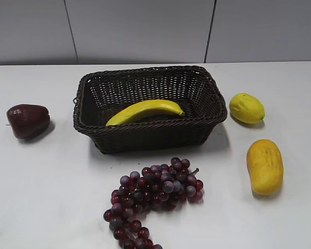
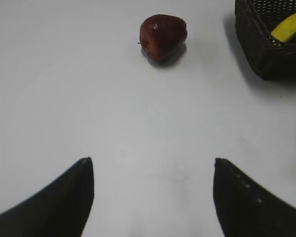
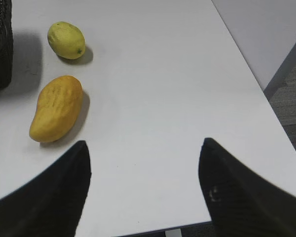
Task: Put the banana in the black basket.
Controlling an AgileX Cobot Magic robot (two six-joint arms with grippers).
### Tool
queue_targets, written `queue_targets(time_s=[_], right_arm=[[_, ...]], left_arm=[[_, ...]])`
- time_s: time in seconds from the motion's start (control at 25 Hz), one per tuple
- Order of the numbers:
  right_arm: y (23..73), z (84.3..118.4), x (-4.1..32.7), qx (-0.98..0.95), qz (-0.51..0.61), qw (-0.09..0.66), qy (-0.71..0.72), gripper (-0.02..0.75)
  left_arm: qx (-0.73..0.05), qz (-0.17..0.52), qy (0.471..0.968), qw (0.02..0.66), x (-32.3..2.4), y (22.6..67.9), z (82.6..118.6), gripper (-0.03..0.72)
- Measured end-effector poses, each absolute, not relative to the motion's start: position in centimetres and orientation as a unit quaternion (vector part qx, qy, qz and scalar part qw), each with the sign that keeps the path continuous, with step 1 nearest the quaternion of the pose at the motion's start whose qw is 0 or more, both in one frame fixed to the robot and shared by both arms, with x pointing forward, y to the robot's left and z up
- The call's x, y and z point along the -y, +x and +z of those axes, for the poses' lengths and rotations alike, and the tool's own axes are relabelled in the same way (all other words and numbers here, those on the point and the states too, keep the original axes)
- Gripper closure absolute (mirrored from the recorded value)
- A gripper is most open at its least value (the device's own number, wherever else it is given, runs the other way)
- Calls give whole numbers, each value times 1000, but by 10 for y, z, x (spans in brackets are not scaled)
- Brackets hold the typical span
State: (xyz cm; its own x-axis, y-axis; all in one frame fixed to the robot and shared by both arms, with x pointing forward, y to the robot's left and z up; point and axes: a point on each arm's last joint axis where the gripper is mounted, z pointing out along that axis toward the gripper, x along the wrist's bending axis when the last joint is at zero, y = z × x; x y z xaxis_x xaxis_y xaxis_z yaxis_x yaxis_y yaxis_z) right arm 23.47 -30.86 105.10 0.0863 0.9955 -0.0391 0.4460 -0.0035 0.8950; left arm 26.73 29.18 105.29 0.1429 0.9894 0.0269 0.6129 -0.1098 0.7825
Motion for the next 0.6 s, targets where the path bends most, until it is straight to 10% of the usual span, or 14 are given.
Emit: queue_targets(time_s=[0.6], right_arm=[[235,1051,309,-582,344,400,619,187]], left_arm=[[-544,370,648,383,-291,232,1056,148]])
